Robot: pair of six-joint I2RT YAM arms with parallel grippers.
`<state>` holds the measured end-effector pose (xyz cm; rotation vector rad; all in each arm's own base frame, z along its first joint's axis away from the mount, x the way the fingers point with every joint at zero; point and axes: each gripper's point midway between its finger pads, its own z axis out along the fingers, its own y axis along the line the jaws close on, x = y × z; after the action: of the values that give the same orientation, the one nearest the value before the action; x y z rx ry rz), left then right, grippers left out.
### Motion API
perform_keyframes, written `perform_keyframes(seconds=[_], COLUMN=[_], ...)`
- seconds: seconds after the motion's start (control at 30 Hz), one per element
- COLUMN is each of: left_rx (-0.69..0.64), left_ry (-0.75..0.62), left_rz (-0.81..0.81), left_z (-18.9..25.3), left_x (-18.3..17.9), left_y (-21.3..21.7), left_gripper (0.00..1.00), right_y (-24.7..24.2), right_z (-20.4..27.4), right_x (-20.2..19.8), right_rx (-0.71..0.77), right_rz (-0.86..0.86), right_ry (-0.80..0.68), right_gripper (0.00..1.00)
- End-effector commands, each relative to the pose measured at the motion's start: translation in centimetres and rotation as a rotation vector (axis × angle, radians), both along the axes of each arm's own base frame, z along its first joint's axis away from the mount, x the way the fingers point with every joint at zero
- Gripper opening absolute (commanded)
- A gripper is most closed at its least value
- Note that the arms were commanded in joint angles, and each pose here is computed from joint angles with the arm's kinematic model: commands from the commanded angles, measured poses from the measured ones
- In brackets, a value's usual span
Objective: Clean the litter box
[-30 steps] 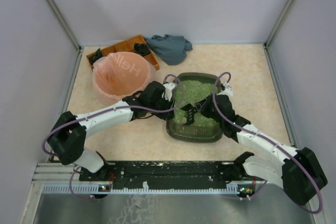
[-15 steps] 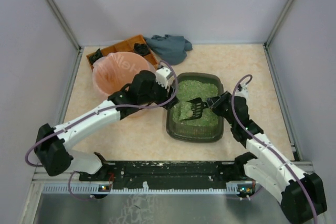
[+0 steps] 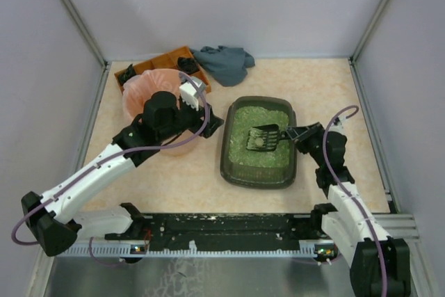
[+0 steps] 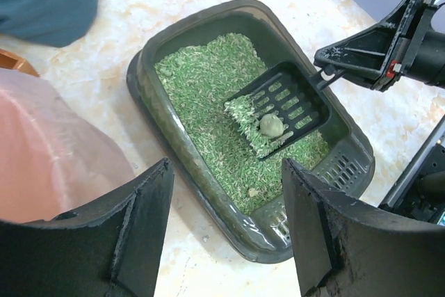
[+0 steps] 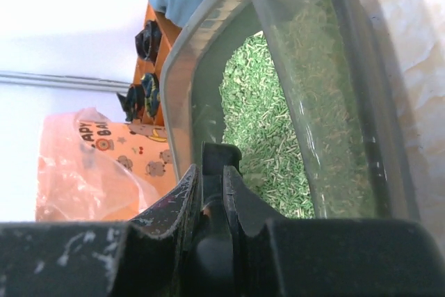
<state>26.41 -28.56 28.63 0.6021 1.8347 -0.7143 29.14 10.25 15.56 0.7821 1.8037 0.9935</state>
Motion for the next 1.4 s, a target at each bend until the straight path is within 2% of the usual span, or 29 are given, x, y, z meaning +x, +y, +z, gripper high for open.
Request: perform_keyframes(seconds=[0.0,0.07,0.17,0.3,0.43,0.57,0.7,0.77,0.83,0.9,0.97,1.07,1.13,1.37], left_rx=[-0.022,-0.03,-0.036,-0.049,-0.057,-0.074,-0.072,-0.069,-0.067,-0.071,-0.108,-0.161,-0.165,-0.143], left_ry=[-0.024,-0.028,-0.023,-0.024,-0.021,-0.041,-0.053,-0.06,-0.068,-0.045,0.004,0.024,0.011,-0.096], left_rz=[0.035,0.045,0.049,0.055,0.054,0.065,0.074,0.088,0.108,0.129,0.154,0.164,0.196,0.311], left_z=[1.4,1.7,1.9,1.7,1.8,2.4,3.0,3.1,3.1,2.9,2.9,3.4,4.0,7.1], left_x=[-0.3,-0.2,-0.3,-0.4,-0.3,-0.3,-0.1,-0.1,0.0,0.5,1.3,1.9,2.5,3.2], left_y=[1.7,2.1,2.3,2.5,2.4,2.7,3.0,3.4,3.9,4.5,5.7,7.3,8.4,11.8], left_gripper=[0.69,0.69,0.7,0.7,0.7,0.7,0.7,0.7,0.7,0.7,0.69,0.69,0.69,0.69], right_y=[2.3,1.3,-1.8,0.8,-3.5,-0.6,-4.1,-2.9,-1.2,-2.9,-4.5,-2.2,-1.2,-2.2], right_z=[4.1,3.6,2.5,4.2,3.0,4.3,2.9,3.8,4.5,3.5,3.5,5.1,5.9,8.2], right_x=[0.4,0.7,0.7,0.6,0.6,0.4,0.5,0.3,0.3,0.6,0.4,0.1,-0.1,0.1], right_rx=[0.12,0.119,0.164,0.118,0.136,0.113,0.138,0.151,0.104,0.077,0.125,0.114,0.098,0.124], right_rz=[0.147,0.125,-0.009,0.147,-0.029,0.13,-0.027,0.027,0.116,0.047,-0.041,0.065,0.106,0.028], right_ry=[-0.15,-0.139,-0.125,-0.182,-0.152,-0.203,-0.161,-0.198,-0.212,-0.161,-0.179,-0.219,-0.227,-0.205], right_gripper=[0.0,0.0,0.0,0.0,0.0,0.0,0.0,0.0,0.0,0.0,0.0,0.0,0.0,0.0])
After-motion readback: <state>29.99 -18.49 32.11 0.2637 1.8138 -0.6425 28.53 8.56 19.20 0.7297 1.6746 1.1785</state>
